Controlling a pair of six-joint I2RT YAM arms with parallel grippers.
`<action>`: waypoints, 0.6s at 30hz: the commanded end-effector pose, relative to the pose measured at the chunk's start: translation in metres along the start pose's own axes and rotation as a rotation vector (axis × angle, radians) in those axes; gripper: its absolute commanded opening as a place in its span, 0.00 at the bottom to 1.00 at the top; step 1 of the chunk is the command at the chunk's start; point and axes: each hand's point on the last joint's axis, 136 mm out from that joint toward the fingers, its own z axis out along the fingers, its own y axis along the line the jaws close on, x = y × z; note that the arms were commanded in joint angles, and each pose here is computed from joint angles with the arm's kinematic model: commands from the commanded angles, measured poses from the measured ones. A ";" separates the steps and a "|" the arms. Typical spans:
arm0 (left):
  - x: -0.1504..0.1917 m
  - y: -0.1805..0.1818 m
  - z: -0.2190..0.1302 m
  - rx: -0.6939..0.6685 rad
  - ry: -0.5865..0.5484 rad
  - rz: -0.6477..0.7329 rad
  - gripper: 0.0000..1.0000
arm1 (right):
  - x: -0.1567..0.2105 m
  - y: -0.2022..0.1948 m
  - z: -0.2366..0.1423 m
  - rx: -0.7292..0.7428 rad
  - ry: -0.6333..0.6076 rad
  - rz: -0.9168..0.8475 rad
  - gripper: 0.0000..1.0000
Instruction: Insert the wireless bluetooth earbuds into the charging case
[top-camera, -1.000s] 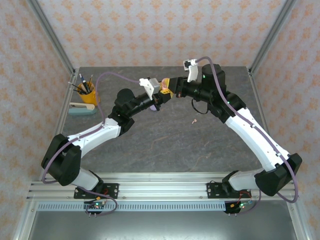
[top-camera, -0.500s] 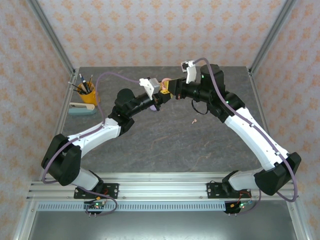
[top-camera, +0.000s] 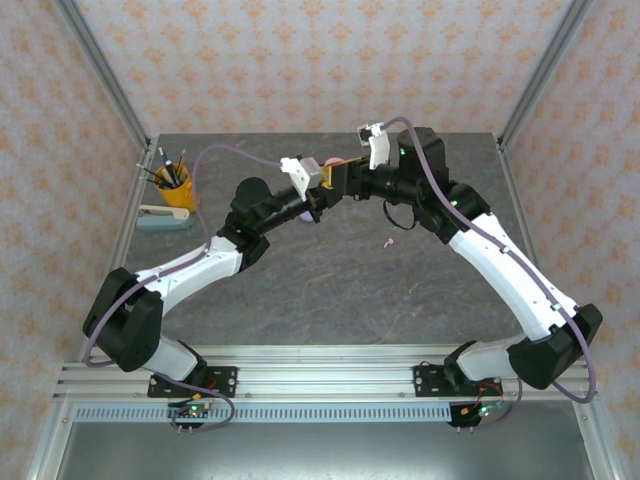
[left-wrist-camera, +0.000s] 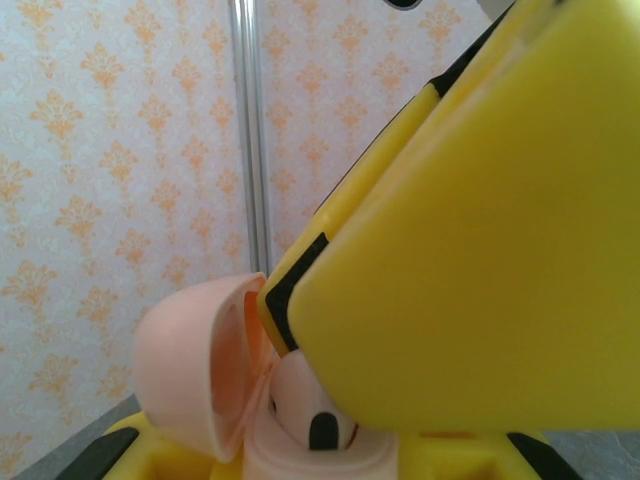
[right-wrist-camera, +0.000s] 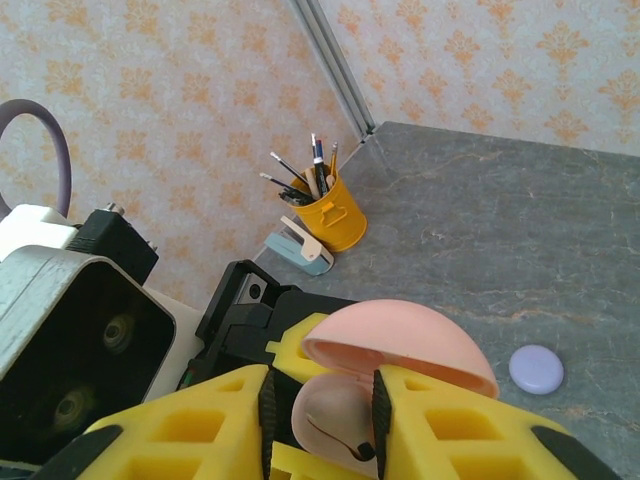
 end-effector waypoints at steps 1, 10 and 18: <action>-0.036 -0.001 -0.001 -0.012 -0.111 0.038 0.00 | 0.003 0.001 -0.001 0.020 0.026 0.027 0.35; -0.026 0.007 -0.009 -0.069 -0.099 0.044 0.00 | -0.041 0.009 -0.050 0.115 -0.141 0.065 0.48; -0.023 0.013 -0.029 -0.121 -0.094 0.047 0.00 | -0.014 -0.088 -0.099 0.630 -0.191 0.368 0.58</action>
